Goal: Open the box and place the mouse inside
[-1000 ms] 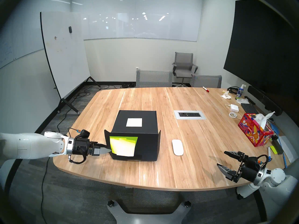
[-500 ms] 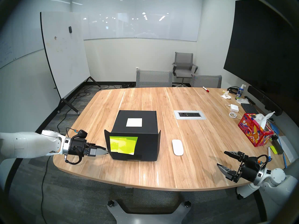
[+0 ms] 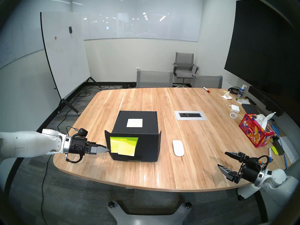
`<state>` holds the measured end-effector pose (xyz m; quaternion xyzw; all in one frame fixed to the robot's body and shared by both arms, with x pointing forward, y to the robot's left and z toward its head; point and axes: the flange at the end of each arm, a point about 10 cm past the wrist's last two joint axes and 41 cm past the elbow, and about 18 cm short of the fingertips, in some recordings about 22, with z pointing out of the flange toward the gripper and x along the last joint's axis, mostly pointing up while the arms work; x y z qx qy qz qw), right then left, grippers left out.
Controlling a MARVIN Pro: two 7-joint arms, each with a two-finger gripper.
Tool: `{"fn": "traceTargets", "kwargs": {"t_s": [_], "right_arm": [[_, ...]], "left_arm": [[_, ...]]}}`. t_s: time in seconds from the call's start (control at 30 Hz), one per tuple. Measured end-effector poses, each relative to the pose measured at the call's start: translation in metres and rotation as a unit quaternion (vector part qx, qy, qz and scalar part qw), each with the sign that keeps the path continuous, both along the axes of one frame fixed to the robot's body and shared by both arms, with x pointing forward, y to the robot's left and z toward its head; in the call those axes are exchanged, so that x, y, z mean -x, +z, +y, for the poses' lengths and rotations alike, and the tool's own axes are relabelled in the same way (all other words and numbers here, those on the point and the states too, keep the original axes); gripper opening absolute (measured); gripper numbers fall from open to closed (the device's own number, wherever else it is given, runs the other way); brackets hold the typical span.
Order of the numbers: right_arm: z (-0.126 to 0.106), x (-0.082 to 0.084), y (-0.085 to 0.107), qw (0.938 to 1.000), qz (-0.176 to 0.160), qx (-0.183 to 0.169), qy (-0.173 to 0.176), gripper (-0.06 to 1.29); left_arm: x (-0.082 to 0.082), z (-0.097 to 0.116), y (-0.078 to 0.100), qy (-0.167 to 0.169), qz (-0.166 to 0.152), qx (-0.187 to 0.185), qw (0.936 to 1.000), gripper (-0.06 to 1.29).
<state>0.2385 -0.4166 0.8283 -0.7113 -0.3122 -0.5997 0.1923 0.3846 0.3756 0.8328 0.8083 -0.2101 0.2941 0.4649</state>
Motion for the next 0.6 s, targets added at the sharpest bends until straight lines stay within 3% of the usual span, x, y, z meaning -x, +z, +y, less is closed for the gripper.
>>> {"fn": "traceTargets", "kwargs": {"t_s": [0.4,0.6], "right_arm": [[0.0,0.0,0.0,1.0,0.0,0.0,0.0,1.24],[0.0,0.0,0.0,1.0,0.0,0.0,0.0,1.24]], "left_arm": [[-0.0079,-0.0056,-0.0024,0.008,-0.015,0.003,0.9998,1.25],[-0.0029,-0.0086,-0.0033,-0.007,0.005,0.001,1.0,1.25]]}}
